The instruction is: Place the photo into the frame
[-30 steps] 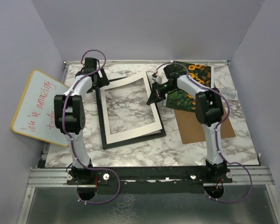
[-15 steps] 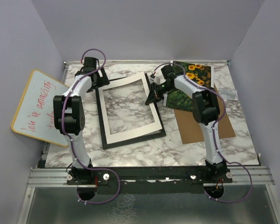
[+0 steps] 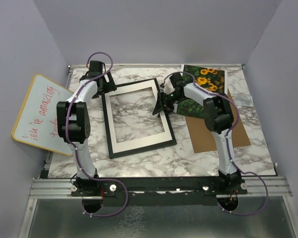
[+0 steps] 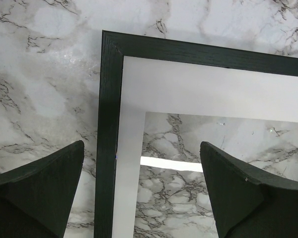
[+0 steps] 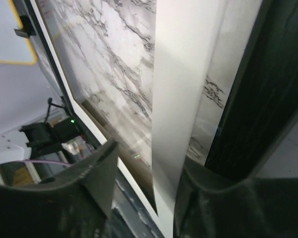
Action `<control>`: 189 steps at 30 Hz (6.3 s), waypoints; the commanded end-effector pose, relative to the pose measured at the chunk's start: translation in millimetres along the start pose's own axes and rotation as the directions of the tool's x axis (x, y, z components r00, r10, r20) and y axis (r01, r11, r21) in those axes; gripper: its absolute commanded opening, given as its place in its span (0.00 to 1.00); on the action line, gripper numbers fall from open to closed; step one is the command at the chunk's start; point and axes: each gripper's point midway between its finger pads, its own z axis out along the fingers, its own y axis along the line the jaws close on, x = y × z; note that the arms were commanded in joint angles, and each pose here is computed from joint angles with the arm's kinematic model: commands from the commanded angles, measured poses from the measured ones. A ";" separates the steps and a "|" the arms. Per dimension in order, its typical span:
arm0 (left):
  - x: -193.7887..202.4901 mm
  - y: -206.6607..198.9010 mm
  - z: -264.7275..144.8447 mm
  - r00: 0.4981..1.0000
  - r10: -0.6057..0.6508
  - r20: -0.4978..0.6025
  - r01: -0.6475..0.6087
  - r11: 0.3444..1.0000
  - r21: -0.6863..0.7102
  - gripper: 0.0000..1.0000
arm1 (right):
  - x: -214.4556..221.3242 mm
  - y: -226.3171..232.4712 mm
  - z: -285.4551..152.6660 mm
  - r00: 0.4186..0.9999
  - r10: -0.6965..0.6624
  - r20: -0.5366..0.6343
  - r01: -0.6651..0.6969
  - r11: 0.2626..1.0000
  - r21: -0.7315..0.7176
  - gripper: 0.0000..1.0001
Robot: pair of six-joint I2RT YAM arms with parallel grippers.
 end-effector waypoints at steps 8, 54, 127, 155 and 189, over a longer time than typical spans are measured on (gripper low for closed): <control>-17.0 0.5 -21.1 0.999 0.009 0.036 -0.010 1.000 0.022 0.99 | -20.6 32.1 -42.1 0.988 -0.082 0.127 0.066 0.989 0.130 0.76; 38.7 -14.5 9.8 0.998 -0.054 -0.032 0.059 0.978 0.198 0.61 | -230.8 7.0 -24.8 0.654 -0.212 0.726 0.097 0.976 0.197 0.25; -35.4 -81.2 -107.0 0.981 0.009 0.195 -0.104 0.871 0.480 0.99 | -56.2 -98.9 -268.7 0.619 -0.136 0.774 -0.409 0.785 0.465 0.56; 180.3 -347.8 -8.1 0.986 0.161 -0.045 -0.111 0.832 0.543 0.77 | 57.4 -215.0 -257.9 0.484 0.350 0.802 -0.790 0.569 0.228 0.64; 274.8 -332.8 -16.9 0.851 0.202 -0.485 0.046 0.891 0.452 0.71 | 56.1 -221.6 -233.2 0.492 0.437 0.753 -0.791 0.586 0.176 0.60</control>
